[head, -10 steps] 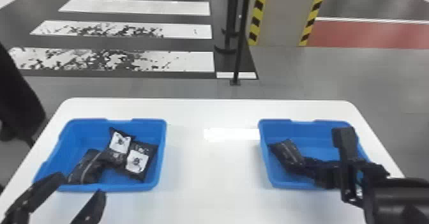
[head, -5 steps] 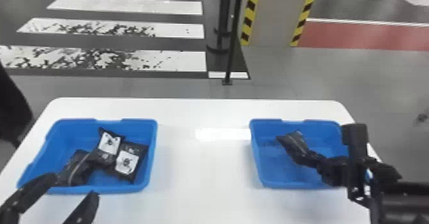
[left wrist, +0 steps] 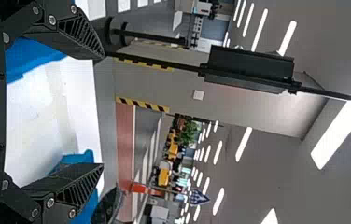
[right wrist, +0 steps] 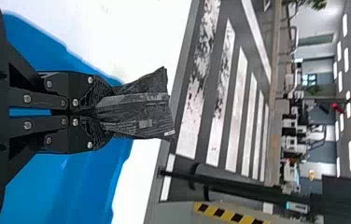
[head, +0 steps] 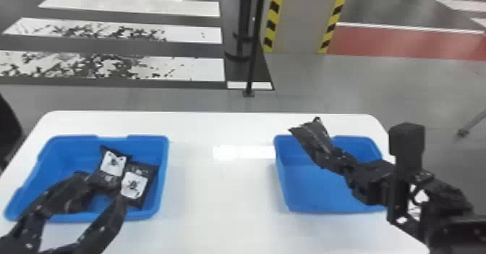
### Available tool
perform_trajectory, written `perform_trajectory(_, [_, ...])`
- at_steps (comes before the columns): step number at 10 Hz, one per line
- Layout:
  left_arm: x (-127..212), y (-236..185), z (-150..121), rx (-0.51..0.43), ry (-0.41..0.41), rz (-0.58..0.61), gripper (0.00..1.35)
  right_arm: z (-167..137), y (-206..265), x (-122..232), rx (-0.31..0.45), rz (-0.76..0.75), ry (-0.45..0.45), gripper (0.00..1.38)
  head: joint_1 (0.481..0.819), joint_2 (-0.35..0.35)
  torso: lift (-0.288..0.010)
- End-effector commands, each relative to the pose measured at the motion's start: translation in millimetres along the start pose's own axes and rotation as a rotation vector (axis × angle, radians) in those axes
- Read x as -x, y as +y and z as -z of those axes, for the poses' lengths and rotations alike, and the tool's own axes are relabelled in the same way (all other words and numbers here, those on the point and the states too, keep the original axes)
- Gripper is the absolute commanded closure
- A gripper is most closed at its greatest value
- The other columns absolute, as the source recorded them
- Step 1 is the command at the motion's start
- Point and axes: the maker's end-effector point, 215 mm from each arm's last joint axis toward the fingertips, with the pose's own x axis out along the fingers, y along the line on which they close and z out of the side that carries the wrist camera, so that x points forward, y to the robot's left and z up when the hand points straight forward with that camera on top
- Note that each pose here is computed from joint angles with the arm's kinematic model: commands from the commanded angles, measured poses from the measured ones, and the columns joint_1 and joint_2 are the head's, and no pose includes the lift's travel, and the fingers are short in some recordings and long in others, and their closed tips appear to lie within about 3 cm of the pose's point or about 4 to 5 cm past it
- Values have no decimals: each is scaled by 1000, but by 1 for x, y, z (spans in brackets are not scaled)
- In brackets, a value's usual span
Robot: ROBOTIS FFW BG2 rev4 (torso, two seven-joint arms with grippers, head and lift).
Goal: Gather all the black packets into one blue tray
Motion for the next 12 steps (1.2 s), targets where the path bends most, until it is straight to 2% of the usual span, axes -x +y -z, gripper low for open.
perform_trajectory(1, [-20, -19, -12, 94, -52, 71, 220, -19, 59, 2, -5, -111, -49, 1283, 695, -94, -110])
perform_trajectory(3, [-43, -51, -26, 210, -109, 174, 220, -35, 103, 6, -1, -195, -86, 1283, 695, -35, -110])
perform_trajectory(6, [-67, -68, -24, 355, -112, 249, 222, -55, 142, 17, -8, -276, -134, 1283, 695, -23, -110])
perform_trajectory(9, [-91, -66, -22, 431, -141, 285, 223, -80, 179, 32, 10, -346, -186, 1283, 695, 1, -110])
perform_trajectory(12, [-110, -73, -22, 492, -164, 323, 226, -84, 214, 39, 22, -425, -193, 1283, 695, 30, -110])
